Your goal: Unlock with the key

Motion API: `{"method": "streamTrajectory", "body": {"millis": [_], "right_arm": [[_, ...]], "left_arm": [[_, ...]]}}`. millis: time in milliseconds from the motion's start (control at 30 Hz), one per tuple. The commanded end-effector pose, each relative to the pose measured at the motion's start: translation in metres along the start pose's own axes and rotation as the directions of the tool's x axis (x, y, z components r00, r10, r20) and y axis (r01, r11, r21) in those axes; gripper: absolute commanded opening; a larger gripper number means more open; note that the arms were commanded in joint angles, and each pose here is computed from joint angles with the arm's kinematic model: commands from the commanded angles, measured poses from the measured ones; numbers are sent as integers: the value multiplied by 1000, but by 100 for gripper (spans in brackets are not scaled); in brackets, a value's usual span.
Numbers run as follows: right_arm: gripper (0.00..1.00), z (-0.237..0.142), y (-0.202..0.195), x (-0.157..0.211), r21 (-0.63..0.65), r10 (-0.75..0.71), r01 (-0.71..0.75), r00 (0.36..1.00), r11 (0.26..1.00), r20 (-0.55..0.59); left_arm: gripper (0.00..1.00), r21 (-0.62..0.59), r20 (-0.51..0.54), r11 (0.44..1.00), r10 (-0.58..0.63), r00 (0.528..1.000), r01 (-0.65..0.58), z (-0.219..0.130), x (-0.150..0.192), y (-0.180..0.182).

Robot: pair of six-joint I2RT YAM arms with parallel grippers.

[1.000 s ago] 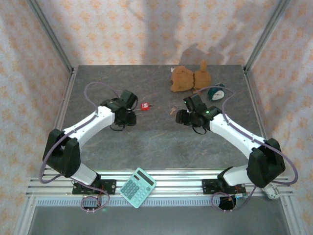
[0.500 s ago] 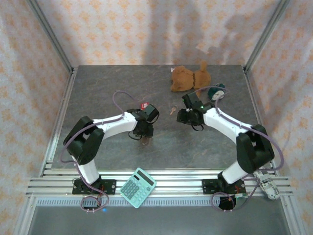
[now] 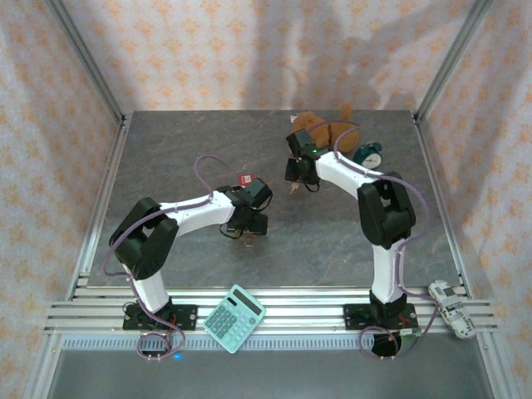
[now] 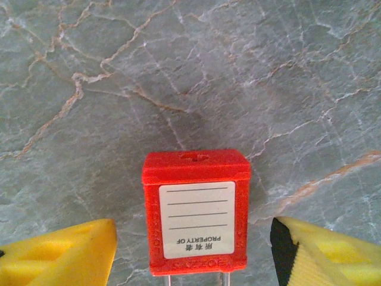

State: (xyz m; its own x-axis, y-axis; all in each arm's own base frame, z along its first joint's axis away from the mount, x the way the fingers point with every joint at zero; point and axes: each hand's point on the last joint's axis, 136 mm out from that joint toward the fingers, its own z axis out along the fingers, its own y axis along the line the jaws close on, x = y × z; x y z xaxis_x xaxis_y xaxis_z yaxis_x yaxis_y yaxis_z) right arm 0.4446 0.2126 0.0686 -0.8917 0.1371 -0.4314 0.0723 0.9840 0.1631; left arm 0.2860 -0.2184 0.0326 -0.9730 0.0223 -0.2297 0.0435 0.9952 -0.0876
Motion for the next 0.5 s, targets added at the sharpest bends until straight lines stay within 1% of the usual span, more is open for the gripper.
{"method": "streamTrajectory", "body": {"millis": [0,33,167,267,333,467], "right_arm": [[47,10,-14,-4,96,46,-45,999,994,-6],[47,13,-14,-4,102,53,-51,999,993,-12],[45,23,-15,-3,153,61,-59,998,987,-5],[41,28,-20,-1,205,60,-59,998,977,-2],[40,31,-22,1,230,48,-47,999,972,0],[31,34,-26,9,252,47,-42,999,967,-15]], "left_arm": [[73,-34,61,999,7,998,-5,-27,-12,12],[73,-34,75,999,21,997,-19,-33,-16,15],[75,-15,112,1000,-17,994,19,-52,-27,32],[75,-4,139,1000,-30,990,31,-60,-34,40],[75,-4,152,1000,-26,988,27,-64,-35,42],[75,-16,149,1000,-22,989,25,-68,-31,48]]}}
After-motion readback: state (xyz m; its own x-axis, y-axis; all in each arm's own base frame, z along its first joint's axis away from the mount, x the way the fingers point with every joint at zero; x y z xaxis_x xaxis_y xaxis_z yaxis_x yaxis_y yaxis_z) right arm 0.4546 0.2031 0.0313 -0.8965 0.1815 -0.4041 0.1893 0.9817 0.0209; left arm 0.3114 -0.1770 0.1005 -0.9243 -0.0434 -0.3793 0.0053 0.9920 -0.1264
